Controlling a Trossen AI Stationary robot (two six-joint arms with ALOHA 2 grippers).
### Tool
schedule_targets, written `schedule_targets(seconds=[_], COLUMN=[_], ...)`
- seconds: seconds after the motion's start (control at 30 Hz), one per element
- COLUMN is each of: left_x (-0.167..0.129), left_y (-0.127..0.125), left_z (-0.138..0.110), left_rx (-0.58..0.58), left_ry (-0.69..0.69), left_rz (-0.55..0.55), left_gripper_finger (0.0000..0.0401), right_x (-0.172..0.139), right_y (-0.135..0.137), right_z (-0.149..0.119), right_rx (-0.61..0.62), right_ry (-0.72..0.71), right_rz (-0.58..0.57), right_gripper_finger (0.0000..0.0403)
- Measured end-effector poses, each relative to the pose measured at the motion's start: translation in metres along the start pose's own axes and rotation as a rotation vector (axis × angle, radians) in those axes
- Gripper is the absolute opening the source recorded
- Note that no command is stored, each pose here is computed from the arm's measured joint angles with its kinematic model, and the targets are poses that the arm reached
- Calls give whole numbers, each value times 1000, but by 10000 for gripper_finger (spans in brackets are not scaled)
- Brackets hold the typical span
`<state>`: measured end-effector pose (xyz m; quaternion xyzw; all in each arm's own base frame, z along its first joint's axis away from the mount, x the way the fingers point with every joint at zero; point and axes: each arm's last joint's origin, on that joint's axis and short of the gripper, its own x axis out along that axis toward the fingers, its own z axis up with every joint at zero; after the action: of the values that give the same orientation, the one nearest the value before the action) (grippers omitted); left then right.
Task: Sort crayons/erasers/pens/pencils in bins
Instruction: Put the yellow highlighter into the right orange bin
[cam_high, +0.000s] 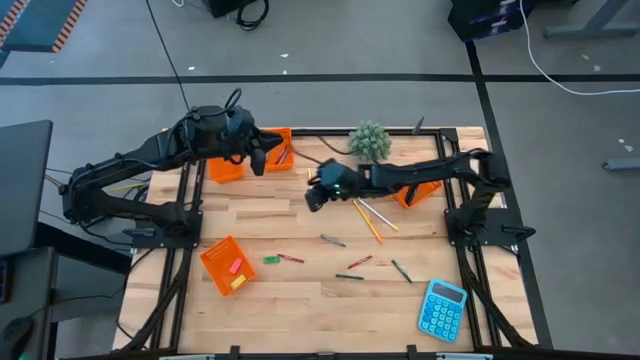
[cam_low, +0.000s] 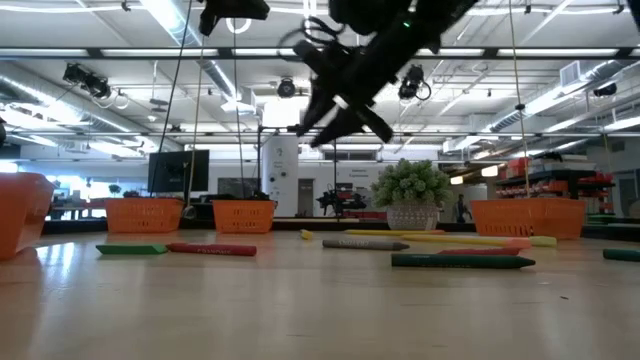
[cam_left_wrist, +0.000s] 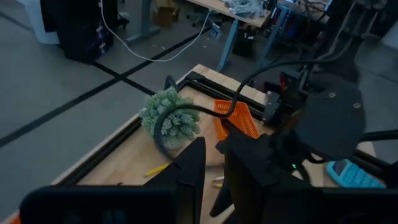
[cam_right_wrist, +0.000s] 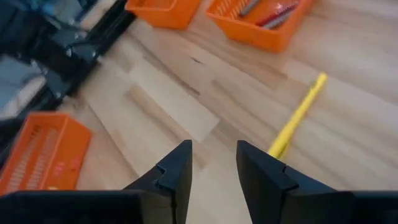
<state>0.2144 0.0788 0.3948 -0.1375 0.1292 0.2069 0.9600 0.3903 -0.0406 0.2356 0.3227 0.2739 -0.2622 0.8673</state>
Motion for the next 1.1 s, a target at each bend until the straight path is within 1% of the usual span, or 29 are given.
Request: schedule_targets(seconds=[0.07, 0.17, 0.33, 0.4, 0.5, 0.67, 0.77, 0.93, 1.1], left_x=[-3, -12, -32, -40, -46, -50, -49, -49, -49], left_y=[0, 0, 7, 10, 15, 19, 19, 19, 20], left_z=[0, 3, 11, 13, 15, 14, 13, 12, 11], left_rx=[19, 43, 79, 81, 72, 54, 52, 51, 51], left_ry=[-3, -29, -99, -122, -141, -132, -124, -111, -103], left_rz=[-1, -3, 24, 41, 65, 87, 89, 90, 91], left_gripper_finger=[77, 84, 91, 91, 91, 94, 94, 93, 99], right_x=[5, 13, 38, 49, 66, 91, 101, 104, 102], right_y=[11, 18, 22, 22, 19, 10, 5, 2, -5], right_z=[11, 24, 31, 29, 26, 14, 6, 4, 2], right_rx=[-20, -30, -46, -26, 37, 156, 200, 206, 184], right_ry=[8, 42, 117, 152, 189, 248, 274, 292, 298], right_rz=[-28, -111, -198, -225, -256, -285, -312, -321, -387], right_gripper_finger=[131, 131, 131, 131, 131, 131, 131, 132, 151])
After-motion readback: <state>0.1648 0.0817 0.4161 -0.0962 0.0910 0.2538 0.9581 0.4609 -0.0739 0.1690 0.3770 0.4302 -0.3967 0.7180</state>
